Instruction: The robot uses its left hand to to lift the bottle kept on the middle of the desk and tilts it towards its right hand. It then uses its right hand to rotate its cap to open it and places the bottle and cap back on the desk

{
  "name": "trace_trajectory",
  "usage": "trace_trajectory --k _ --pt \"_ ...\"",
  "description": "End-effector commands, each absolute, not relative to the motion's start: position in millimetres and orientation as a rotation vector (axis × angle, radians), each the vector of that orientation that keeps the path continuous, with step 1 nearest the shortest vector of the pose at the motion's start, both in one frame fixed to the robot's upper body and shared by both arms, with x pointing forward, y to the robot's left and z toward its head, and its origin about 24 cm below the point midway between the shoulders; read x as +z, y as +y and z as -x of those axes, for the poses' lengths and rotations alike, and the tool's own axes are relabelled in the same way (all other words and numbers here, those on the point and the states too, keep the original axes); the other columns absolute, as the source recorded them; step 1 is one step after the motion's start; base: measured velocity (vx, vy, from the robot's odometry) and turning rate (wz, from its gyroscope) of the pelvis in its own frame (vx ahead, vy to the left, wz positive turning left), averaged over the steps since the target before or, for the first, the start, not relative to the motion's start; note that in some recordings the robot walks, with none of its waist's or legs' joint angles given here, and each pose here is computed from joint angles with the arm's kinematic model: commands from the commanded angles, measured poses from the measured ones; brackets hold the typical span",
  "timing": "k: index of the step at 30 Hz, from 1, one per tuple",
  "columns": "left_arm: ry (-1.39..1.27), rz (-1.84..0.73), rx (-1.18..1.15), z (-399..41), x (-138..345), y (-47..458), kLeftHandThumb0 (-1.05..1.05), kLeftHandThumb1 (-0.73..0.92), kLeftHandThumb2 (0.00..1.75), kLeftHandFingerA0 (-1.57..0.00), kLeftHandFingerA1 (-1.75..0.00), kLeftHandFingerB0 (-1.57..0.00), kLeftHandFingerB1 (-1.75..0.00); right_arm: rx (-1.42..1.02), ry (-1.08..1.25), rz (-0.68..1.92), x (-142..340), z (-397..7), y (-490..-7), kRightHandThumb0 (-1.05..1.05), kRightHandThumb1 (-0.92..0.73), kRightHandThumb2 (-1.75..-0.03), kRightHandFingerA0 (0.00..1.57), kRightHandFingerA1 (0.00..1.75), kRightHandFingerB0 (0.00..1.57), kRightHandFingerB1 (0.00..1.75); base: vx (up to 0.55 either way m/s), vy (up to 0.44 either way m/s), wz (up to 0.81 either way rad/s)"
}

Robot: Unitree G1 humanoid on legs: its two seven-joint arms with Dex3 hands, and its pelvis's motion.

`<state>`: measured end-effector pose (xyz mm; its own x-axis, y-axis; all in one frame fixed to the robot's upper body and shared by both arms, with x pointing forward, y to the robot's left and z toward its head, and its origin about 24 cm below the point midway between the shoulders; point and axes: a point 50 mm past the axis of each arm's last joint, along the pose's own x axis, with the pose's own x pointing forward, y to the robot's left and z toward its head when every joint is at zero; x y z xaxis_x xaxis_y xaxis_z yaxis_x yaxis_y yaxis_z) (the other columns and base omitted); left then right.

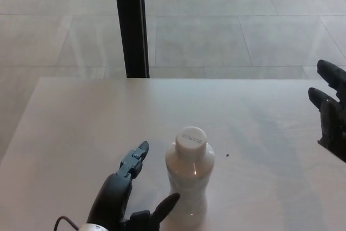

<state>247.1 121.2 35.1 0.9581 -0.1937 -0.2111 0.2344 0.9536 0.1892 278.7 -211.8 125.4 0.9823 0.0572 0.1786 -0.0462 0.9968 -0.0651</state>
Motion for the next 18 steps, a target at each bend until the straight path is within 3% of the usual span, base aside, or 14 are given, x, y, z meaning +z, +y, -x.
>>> trace_trajectory --k 1,3,4,5,6,9,10,11,12,14,15,16,17,18 --pt "0.198 -0.225 -0.203 -248.6 36.4 120.0 -1.02 0.46 0.87 0.0 0.0 0.0 0.0 0.032 -0.199 0.064 130.7 -282.3 -211.5 -0.84 -0.85 -0.66 0.1 0.37 0.15 0.27 0.0 0.0 0.0" --pt "0.214 -0.216 -0.23 -247.2 34.2 117.6 -1.02 0.48 0.87 0.0 0.0 0.0 0.0 0.03 -0.202 0.059 130.8 -283.0 -210.7 -0.86 -0.83 -0.67 0.1 0.38 0.16 0.28 0.0 0.0 0.0" --pt "0.222 -0.219 -0.236 -246.2 32.9 116.6 -1.03 0.47 0.87 0.0 0.0 0.0 0.0 0.027 -0.204 0.066 131.0 -283.1 -210.2 -0.39 -0.4 -1.04 0.02 0.52 0.0 0.49 0.0 0.0 0.0" --pt "0.225 -0.219 -0.236 -245.7 32.3 116.4 -1.03 0.47 0.87 0.0 0.0 0.0 0.0 0.027 -0.205 0.071 131.4 -283.4 -209.8 -0.39 -0.4 -1.04 0.02 0.52 0.0 0.49 0.0 0.0 0.0" --pt "0.227 -0.227 -0.246 -245.0 30.8 116.1 -1.05 0.6 0.6 0.0 0.0 0.0 0.0 0.025 -0.205 0.072 131.4 -283.5 -209.3 -0.39 -0.4 -1.04 0.02 0.52 0.0 0.49 0.0 0.0 0.0" --pt "0.243 -0.252 -0.285 -240.9 24.4 114.0 -1.05 0.59 0.6 0.0 0.0 0.0 0.0 0.023 -0.209 0.092 131.4 -283.2 -208.5 -0.39 -0.42 -1.05 0.02 0.52 0.0 0.49 0.0 0.0 0.0" --pt "0.246 -0.257 -0.294 -239.2 22.3 113.1 -1.03 0.41 0.87 0.0 0.0 0.0 0.0 0.02 -0.209 0.096 131.9 -283.6 -208.1 -0.39 -0.42 -1.05 0.02 0.52 0.0 0.49 0.0 0.0 0.0" --pt "0.253 -0.258 -0.299 -238.5 21.9 112.8 -1.03 0.41 0.87 0.0 0.0 0.0 0.0 0.017 -0.21 0.097 132.1 -283.9 -207.9 -0.39 -0.42 -1.05 0.02 0.52 0.0 0.49 0.0 0.0 0.0" --pt "0.249 -0.265 -0.305 -238.1 21.6 112.4 -1.05 0.58 0.59 0.0 0.0 0.0 0.0 0.017 -0.213 0.099 132.7 -284.6 -207.4 -0.39 -0.42 -1.05 0.02 0.52 0.0 0.49 0.0 0.0 0.0" --pt "0.26 -0.249 -0.323 -237.0 20.9 110.8 -1.05 0.57 0.59 0.0 0.0 0.0 0.0 0.018 -0.216 0.104 133.1 -285.4 -207.3 -0.39 -0.43 -1.06 0.02 0.52 0.0 0.49 0.0 0.0 0.0" --pt "0.249 -0.276 -0.363 -235.5 19.6 107.3 -1.02 0.44 0.85 0.0 0.0 0.0 0.0 0.017 -0.22 0.112 133.7 -285.8 -207.1 -0.88 -0.79 -0.7 0.09 0.4 0.15 0.31 0.0 0.0 0.0" --pt "0.245 -0.287 -0.379 -234.3 19.0 106.1 -1.02 0.44 0.85 0.0 0.0 0.0 0.0 0.017 -0.221 0.116 133.9 -285.9 -206.6 -0.88 -0.79 -0.7 0.09 0.4 0.15 0.31 0.0 0.0 0.0" --pt "0.244 -0.279 -0.392 -233.8 18.6 104.6 -1.0 0.57 0.58 0.0 0.0 0.0 0.0 0.016 -0.223 0.117 134.1 -285.6 -206.4 -0.39 -0.42 -1.06 0.02 0.53 0.0 0.49 0.0 0.0 0.0" --pt "0.238 -0.275 -0.404 -234.0 18.6 102.6 -1.05 0.55 1.03 0.0 -0.2 0.0 -0.01 0.016 -0.223 0.118 134.2 -285.4 -206.4 -0.39 -0.42 -1.05 0.02 0.53 0.0 0.49 0.0 0.0 0.0"
